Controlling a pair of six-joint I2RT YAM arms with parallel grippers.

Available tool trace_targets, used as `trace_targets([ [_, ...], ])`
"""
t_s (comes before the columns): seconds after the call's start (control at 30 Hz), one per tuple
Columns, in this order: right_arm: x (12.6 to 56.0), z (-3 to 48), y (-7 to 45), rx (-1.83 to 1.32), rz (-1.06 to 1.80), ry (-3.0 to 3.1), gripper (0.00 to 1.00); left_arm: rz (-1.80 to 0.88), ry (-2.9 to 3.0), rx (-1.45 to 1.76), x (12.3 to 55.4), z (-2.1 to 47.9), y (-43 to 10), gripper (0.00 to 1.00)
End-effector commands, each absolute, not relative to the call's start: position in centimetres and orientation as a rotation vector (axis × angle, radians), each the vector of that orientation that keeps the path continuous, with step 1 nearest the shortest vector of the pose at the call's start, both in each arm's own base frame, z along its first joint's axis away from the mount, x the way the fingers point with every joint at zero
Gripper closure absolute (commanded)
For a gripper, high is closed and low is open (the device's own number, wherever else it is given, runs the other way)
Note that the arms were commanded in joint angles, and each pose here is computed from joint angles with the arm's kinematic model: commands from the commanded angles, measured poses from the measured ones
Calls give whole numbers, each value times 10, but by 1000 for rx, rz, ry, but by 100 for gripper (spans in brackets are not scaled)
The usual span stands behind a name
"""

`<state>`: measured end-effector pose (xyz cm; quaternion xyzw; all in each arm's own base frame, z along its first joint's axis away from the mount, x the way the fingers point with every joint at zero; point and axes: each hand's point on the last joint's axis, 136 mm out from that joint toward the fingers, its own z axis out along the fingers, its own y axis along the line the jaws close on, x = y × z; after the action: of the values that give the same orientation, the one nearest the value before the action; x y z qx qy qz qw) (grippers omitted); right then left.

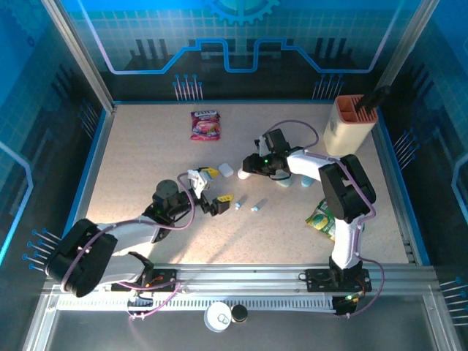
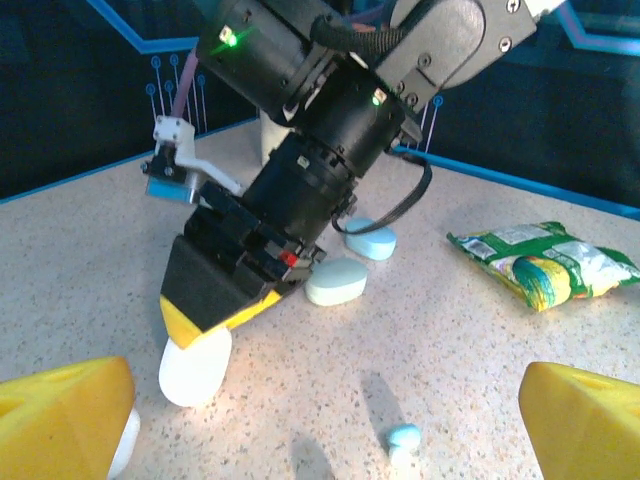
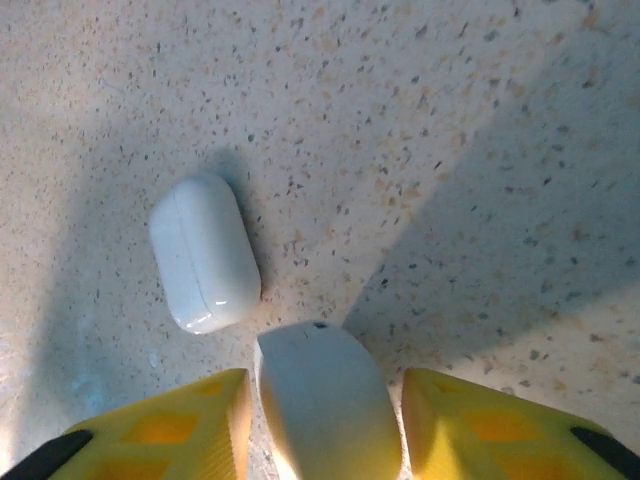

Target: Insert the wireless bluetooth earbuds into the charging case

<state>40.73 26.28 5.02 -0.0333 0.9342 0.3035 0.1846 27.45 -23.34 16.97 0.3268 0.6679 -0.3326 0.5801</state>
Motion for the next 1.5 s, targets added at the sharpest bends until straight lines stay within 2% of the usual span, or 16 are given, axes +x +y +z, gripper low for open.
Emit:
trace_targets([
  [0.0,412,74,254,-163,733,2589,48,-732,1627,801,274,160,-233,1],
  [0.27,399,101,185,-177,331,2556,26,-703,1638,898,270,154,-250,1],
  [0.37,391,103,137,-66,132,2556,18,-718,1626,930,267,153,-259,1],
  [0.47,379,94,92,105,46,2585,16,-736,1619,947,266,152,-267,1],
  [0.57,366,78,68,202,57,2636,16,-750,1614,955,266,151,-271,1],
  [0.73,353,52,67,194,96,2742,18,-761,1615,959,269,150,-275,1],
  [1.03,352,31,61,204,38,2816,32,-776,1620,951,269,148,-277,1],
  [1.33,357,51,51,246,30,2727,33,-777,1626,948,270,145,-277,1],
  [1.47,359,57,52,263,91,2704,30,-781,1627,948,271,142,-278,1],
])
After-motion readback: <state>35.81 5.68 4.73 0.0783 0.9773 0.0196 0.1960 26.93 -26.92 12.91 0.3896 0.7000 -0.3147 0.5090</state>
